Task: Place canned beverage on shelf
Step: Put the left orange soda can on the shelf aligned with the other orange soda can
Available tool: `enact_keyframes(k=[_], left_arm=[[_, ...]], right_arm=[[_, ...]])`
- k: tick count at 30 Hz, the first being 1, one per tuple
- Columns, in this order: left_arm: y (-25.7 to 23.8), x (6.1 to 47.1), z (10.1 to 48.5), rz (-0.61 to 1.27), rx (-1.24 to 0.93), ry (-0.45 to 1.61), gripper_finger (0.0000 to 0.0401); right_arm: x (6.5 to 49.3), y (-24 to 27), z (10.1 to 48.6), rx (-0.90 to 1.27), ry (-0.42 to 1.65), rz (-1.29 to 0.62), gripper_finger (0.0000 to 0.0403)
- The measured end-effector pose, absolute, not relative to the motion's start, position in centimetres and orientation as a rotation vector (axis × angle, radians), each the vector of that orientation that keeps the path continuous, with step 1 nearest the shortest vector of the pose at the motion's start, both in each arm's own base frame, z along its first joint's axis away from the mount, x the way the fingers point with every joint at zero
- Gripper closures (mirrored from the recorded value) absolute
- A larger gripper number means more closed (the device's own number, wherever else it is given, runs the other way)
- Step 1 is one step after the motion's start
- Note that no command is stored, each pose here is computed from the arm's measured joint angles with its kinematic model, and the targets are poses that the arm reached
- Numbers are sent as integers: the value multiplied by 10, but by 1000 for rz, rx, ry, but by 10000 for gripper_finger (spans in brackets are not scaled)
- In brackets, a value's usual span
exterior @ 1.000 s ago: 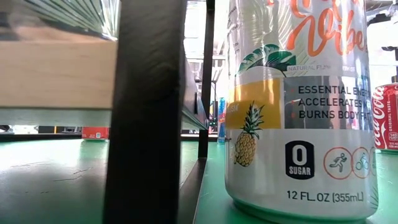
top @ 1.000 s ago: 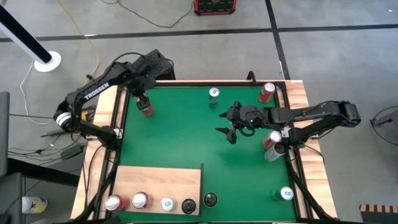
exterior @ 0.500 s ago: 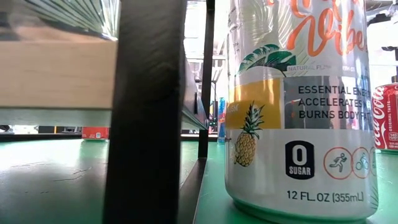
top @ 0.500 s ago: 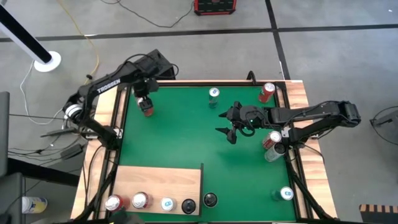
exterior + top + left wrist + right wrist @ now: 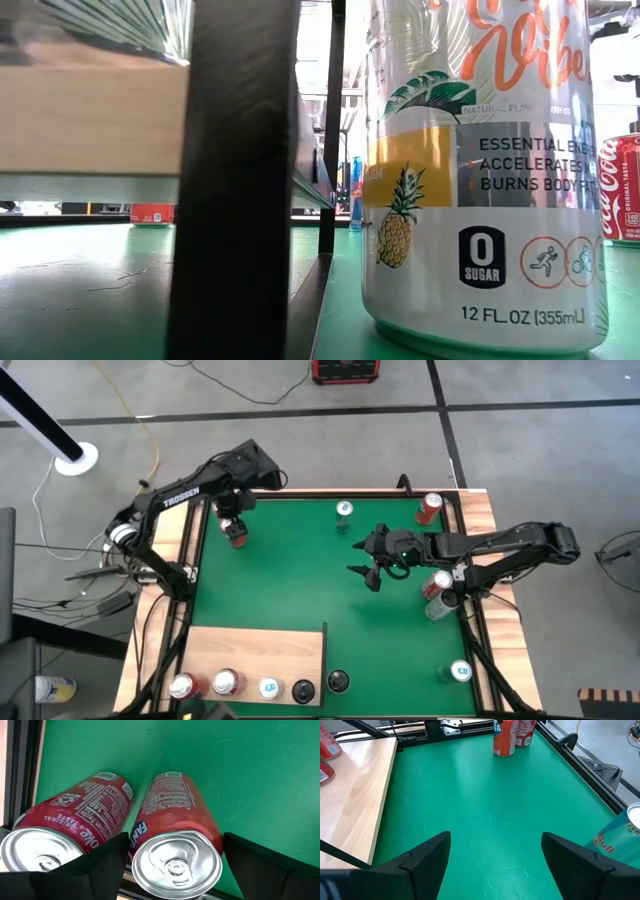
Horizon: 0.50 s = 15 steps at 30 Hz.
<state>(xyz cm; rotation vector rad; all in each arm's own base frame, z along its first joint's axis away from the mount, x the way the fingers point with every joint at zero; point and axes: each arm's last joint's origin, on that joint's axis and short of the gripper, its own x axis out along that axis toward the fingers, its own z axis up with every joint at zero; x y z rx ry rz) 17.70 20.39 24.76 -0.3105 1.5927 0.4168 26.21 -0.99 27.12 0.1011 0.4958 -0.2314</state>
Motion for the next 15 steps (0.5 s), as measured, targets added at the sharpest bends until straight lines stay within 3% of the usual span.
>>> enact_keyframes(k=[8,15], left_arm=[[200,173,240,397,-321,1620,151],[195,171,252,405,-285,1575,154]], right_arm=[[262,-10,271,101,496,-231,67],[262,-10,271,104,496,-232,67]])
